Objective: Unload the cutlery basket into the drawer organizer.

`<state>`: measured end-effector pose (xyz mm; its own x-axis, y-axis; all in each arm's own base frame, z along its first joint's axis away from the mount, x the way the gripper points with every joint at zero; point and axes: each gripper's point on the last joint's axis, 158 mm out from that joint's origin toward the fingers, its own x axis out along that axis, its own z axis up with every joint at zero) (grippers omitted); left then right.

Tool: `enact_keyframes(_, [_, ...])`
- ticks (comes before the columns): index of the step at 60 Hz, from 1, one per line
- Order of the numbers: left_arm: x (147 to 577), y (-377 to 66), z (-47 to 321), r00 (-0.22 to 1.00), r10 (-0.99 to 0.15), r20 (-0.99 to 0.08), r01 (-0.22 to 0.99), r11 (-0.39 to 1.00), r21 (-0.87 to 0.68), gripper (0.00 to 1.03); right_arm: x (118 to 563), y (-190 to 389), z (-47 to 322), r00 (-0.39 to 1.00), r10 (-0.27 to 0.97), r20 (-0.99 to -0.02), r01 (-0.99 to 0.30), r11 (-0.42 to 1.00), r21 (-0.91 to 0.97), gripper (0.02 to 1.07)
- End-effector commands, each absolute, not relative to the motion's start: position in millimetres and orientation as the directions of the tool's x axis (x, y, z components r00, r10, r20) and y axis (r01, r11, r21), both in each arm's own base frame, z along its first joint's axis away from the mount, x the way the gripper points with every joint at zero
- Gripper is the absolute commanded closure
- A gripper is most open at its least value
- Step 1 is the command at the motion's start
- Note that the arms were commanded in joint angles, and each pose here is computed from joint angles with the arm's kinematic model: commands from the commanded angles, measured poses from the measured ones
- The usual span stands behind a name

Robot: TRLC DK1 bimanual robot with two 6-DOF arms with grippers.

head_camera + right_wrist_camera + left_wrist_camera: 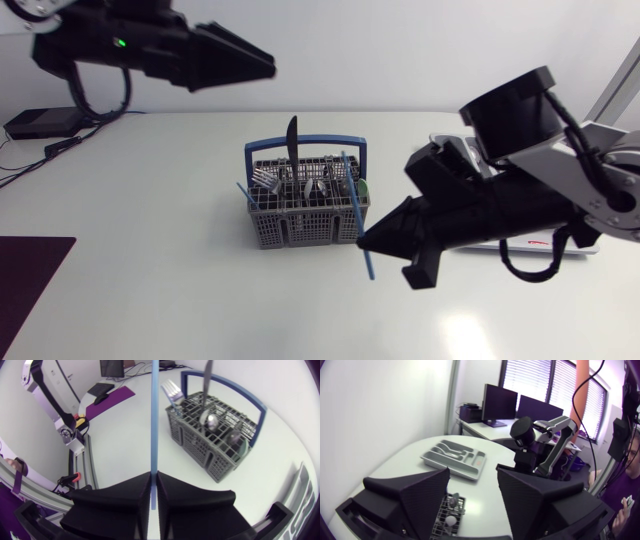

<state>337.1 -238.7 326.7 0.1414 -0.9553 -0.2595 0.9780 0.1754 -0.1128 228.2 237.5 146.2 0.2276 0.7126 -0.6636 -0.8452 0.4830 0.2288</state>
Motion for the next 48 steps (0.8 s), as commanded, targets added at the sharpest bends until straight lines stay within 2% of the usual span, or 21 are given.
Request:
enact_keyframes(1, [341,-211,358,0.237,-0.944,-0.231,0.964,0.257,-0.062,0.17,244,208,142,0.280,0.679,-0.678,-0.810,0.546,0.213,1.01])
enact_keyframes(5, [345,-192,356,0.309,-0.919,-0.246,0.946,0.324,-0.021,0.17,260,187,140,0.324,0.651,-0.687,-0.772,0.601,0.205,1.01])
enact_keyframes(8, [348,-178,341,0.366,-0.884,-0.290,0.927,0.375,0.027,0.17,275,167,137,0.361,0.621,-0.696,-0.730,0.652,0.204,1.01])
enact_keyframes(20, [346,-150,269,0.418,-0.788,-0.451,0.903,0.415,0.111,0.17,338,85,113,0.459,0.486,-0.744,-0.504,0.832,0.233,1.01])
enact_keyframes(32, [345,-129,227,0.444,-0.713,-0.543,0.887,0.434,0.156,0.17,390,21,76,0.487,0.333,-0.807,-0.295,0.933,0.207,1.01])
enact_keyframes(48, [322,-121,183,0.380,-0.669,-0.639,0.922,0.333,0.199,0.17,424,-18,36,0.445,0.224,-0.867,-0.135,0.974,0.182,1.00])
